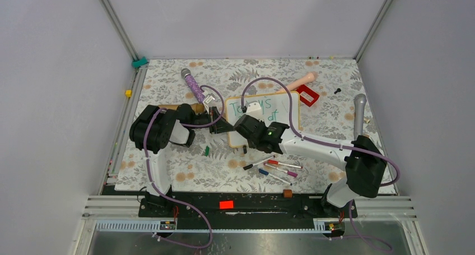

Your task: Write a sentence on the whiteboard

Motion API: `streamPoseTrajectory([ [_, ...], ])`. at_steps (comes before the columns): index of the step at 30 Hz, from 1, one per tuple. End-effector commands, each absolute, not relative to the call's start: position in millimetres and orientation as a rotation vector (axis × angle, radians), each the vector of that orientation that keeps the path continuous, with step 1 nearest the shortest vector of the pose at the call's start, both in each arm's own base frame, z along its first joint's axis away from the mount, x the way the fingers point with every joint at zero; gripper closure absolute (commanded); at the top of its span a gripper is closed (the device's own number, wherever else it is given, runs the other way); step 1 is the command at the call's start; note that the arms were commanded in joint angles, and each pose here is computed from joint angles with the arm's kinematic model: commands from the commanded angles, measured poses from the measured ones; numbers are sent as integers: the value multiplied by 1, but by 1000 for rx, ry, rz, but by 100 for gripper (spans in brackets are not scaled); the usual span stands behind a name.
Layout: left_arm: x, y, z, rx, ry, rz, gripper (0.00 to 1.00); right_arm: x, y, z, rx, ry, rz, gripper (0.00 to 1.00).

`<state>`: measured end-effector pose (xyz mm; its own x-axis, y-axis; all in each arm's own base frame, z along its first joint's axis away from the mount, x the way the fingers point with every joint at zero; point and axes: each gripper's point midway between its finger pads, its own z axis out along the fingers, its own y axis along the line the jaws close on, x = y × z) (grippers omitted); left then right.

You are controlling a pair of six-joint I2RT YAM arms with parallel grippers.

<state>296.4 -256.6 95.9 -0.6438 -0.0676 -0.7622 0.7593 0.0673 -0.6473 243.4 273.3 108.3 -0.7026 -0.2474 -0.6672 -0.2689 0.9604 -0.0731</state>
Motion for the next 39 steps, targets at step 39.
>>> streamPoseTrajectory([
  [39, 302, -258, 120, 783, 1576, -1592, 100, 237, 236, 131, -225, 2289, 183, 100],
])
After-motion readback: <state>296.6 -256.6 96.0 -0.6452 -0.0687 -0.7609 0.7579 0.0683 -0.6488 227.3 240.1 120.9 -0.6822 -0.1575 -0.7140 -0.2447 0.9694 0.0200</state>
